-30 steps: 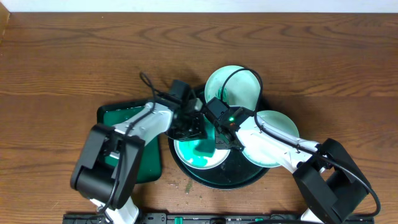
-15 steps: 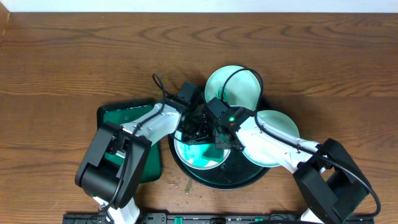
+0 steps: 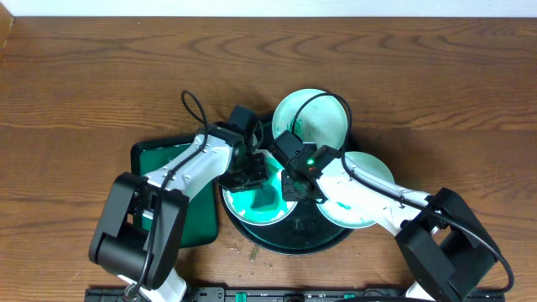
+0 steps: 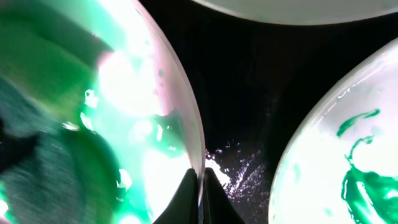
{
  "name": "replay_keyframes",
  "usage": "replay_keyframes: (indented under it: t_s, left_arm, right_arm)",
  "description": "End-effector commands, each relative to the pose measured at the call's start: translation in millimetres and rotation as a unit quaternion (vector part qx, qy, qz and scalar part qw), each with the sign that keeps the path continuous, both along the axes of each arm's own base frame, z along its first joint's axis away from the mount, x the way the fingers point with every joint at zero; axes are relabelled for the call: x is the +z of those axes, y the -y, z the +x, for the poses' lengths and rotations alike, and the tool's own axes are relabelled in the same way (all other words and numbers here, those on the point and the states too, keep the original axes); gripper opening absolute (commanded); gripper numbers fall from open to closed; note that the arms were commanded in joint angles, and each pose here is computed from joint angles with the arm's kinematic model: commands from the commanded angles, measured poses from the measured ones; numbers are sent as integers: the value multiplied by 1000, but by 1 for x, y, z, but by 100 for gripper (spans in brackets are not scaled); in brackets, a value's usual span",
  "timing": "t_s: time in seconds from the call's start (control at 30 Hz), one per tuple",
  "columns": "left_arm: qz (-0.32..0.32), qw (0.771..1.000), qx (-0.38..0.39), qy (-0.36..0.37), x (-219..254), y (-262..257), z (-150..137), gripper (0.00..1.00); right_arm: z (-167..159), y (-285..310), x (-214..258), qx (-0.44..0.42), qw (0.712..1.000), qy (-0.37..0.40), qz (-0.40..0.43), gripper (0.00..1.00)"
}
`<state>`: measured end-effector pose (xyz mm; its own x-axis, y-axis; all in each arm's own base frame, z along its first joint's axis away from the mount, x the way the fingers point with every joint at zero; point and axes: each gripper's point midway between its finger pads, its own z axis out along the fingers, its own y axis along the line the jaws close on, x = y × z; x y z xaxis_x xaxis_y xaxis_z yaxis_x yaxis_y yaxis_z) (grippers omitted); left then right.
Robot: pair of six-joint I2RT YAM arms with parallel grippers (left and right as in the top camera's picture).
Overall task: Clean dirty plates on tray and stack at the side
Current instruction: 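Scrub the white plate with the sponge in circular strokes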
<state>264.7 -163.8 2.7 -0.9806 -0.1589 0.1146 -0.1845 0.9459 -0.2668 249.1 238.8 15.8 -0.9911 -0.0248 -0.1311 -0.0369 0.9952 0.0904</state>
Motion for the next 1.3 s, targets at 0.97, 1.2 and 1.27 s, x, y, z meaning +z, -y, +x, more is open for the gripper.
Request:
replay_keyframes:
  t_s: [0.97, 1.2, 1.27]
  left_arm:
    - [409, 911, 59, 18, -17, -155, -11, 7]
    - [387, 921, 37, 29, -21, -135, -9, 7]
    - [382, 923, 27, 33, -22, -128, -9, 7]
  right_arm:
    - [-1, 3, 2, 2, 1000, 5, -9, 1]
    - [0, 2, 2, 10, 1000, 8, -8, 1]
    - [1, 3, 2, 8, 1000, 8, -8, 1]
